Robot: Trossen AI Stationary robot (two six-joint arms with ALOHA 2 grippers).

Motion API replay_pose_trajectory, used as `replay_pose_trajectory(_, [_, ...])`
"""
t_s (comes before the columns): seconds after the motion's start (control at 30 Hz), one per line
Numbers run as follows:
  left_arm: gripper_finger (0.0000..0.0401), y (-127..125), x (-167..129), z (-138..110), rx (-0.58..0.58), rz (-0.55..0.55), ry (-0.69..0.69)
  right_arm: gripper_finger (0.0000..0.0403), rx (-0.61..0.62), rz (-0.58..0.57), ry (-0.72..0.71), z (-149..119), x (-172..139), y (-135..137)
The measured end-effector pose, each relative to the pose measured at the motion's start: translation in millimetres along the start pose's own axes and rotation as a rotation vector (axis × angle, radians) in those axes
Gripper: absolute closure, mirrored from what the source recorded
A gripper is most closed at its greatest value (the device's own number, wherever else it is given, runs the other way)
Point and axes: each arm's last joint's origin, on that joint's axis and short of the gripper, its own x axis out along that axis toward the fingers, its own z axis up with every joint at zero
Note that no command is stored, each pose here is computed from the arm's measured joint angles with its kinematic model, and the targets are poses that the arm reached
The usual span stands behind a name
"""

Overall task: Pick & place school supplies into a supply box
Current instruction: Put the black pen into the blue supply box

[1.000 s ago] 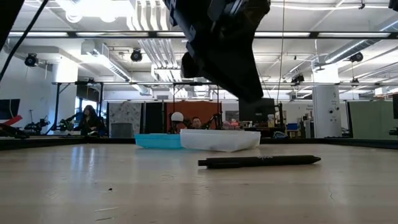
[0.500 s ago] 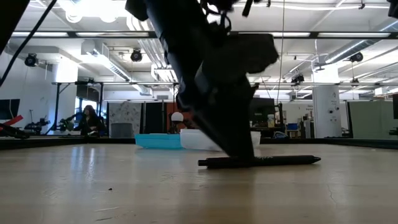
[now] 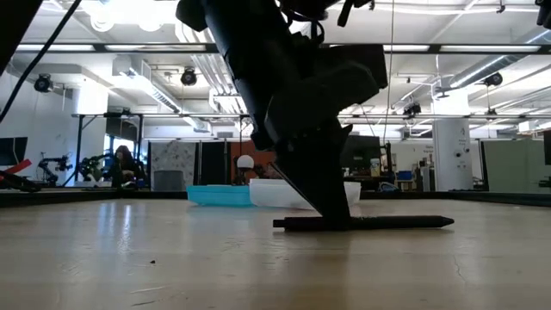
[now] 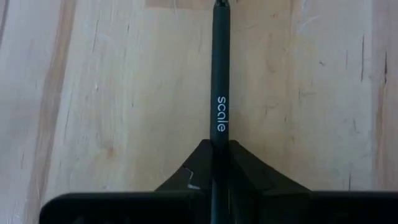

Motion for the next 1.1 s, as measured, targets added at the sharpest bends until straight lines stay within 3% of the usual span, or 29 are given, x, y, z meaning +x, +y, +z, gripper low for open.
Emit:
replay_pose_trajectory(0.1, [0.0389,3,1,1,-0.016,-0.025,0.018,0.0238,-0.001,-0.001,-0.001,0,0,0])
replay_pose_trajectory(0.37, [0.039,22,-32,27,-0.133,-0.055,-0.002,0.0238,-0.004,-0.006,-0.004,0,1,-1])
replay_pose_trajectory(0.53, [0.0392,53,-80,63,-0.221,-0.007,-0.147,0.0239,0.011,-0.007,-0.005,0,2,-1])
replay_pose_trajectory(0.73, [0.0392,116,-109,81,-0.422,0.18,-0.231,0.0239,0.026,-0.008,-0.007,0,2,-1])
replay_pose_trajectory(0.9, [0.0393,176,-111,84,-0.568,0.266,-0.248,0.0239,0.035,-0.007,-0.006,0,2,-1])
replay_pose_trajectory(1.1, [0.0372,200,-82,78,-0.617,0.213,-0.141,0.0239,0.041,0.0,0.0,-1,2,0])
